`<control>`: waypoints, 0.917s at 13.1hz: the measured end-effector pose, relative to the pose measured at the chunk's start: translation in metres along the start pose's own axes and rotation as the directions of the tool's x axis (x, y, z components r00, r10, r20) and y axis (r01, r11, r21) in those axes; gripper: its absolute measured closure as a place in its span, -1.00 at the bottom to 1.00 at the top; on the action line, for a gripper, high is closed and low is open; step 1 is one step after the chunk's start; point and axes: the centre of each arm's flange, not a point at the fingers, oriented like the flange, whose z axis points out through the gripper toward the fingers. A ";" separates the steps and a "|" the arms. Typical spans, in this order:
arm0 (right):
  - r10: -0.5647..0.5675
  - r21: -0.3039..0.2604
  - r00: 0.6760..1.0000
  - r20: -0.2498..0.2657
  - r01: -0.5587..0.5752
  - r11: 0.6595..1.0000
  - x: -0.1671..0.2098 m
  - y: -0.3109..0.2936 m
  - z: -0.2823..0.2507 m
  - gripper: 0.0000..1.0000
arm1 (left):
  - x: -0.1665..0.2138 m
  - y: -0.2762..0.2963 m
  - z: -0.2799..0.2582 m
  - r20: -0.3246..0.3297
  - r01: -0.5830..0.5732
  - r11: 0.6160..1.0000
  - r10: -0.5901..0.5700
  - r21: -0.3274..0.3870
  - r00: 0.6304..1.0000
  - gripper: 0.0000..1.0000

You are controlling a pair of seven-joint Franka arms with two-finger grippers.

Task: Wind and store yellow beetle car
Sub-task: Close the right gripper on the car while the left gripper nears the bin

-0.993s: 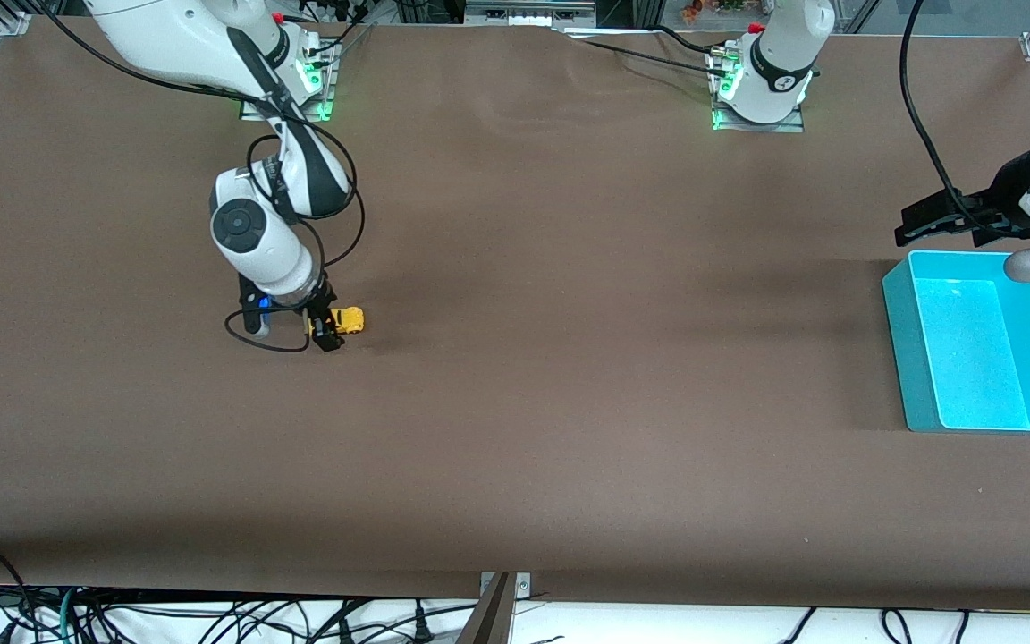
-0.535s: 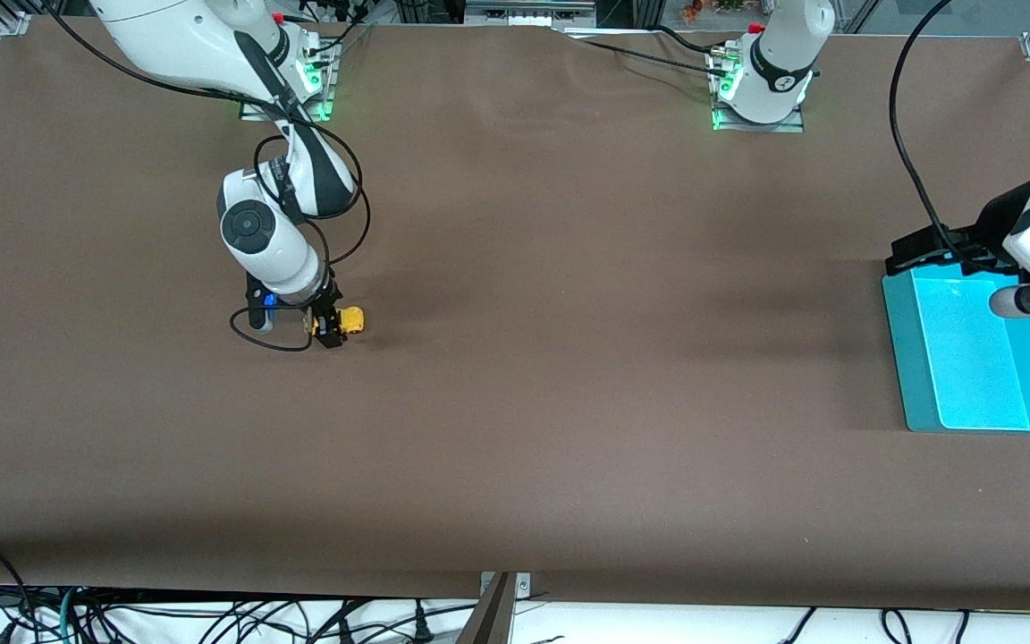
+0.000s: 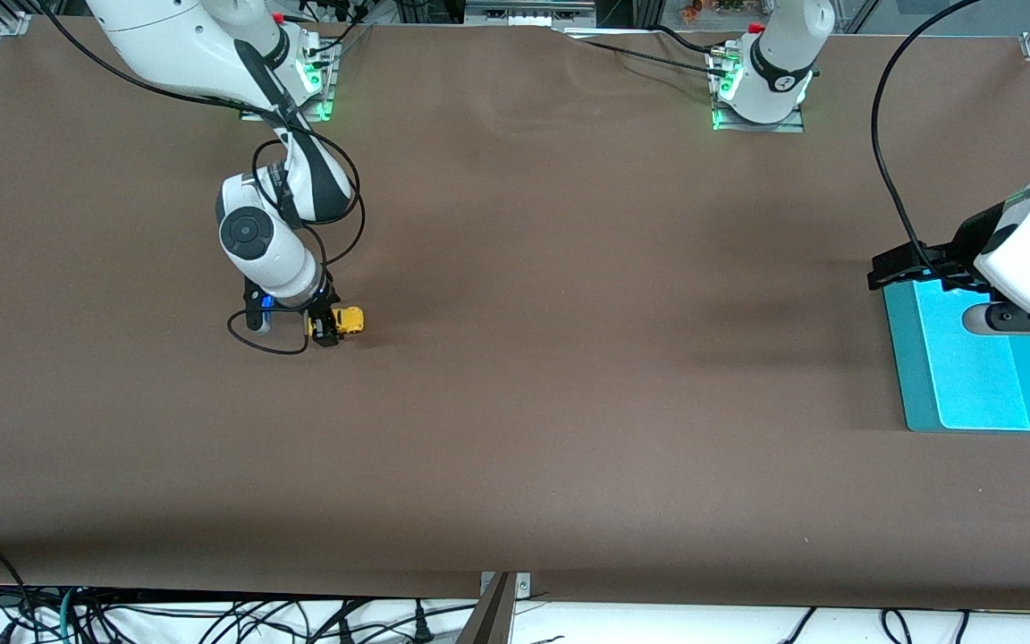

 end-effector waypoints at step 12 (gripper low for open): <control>0.112 0.026 0.994 0.003 -0.112 0.993 0.004 -0.006 -0.001 0.09 | 0.006 0.001 0.066 0.055 -0.029 1.000 0.028 0.001 0.998 -1.00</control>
